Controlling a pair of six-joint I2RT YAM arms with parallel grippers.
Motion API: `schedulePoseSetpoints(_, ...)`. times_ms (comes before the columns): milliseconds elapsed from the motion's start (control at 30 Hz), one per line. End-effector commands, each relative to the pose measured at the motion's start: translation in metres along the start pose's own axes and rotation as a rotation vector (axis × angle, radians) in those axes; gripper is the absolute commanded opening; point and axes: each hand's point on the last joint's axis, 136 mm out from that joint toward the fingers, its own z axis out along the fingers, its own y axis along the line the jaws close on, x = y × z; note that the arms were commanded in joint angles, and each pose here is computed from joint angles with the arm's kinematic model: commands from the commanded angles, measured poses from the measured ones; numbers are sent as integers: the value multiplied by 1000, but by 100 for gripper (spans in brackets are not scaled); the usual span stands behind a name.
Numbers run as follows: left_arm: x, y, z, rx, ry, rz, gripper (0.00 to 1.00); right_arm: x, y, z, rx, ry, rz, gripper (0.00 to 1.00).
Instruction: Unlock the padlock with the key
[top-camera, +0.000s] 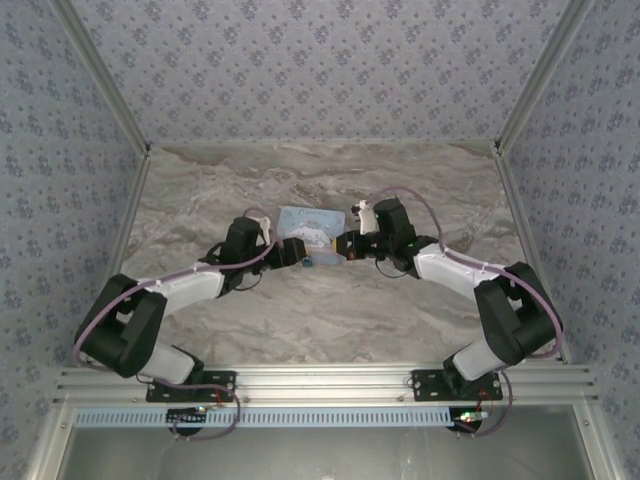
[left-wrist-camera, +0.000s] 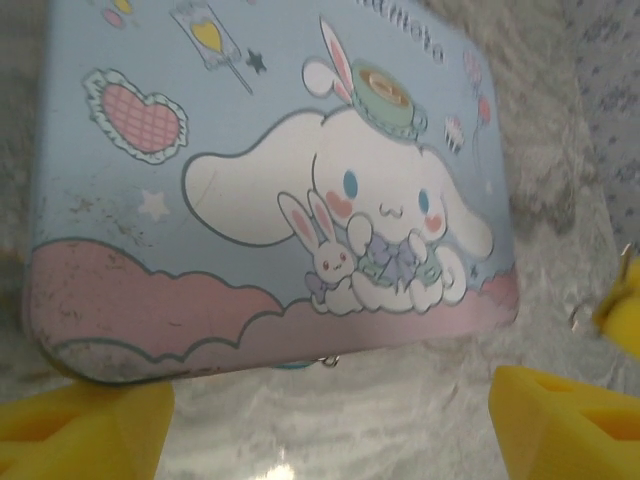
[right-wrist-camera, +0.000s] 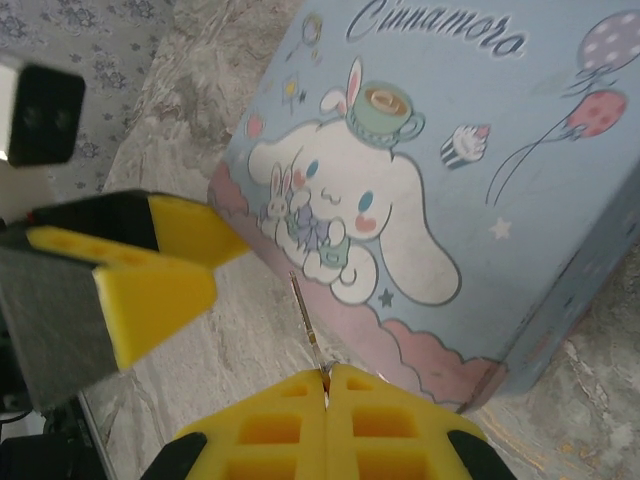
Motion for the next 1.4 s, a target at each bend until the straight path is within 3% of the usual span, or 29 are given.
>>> schedulePoseSetpoints(0, -29, -8, 4, 37, -71, 59, 82, -19, 9, 4, -43, -28, -1, 0)
schedulePoseSetpoints(567, 0, 11, 11, 61, -15, 59, 82, -33, -11, 28, -58, -22, 56, 0)
schedulePoseSetpoints(1367, 16, 17, 44, 103, 48, 51, 70, -2, -46, 42, 84, 86, 106, 0)
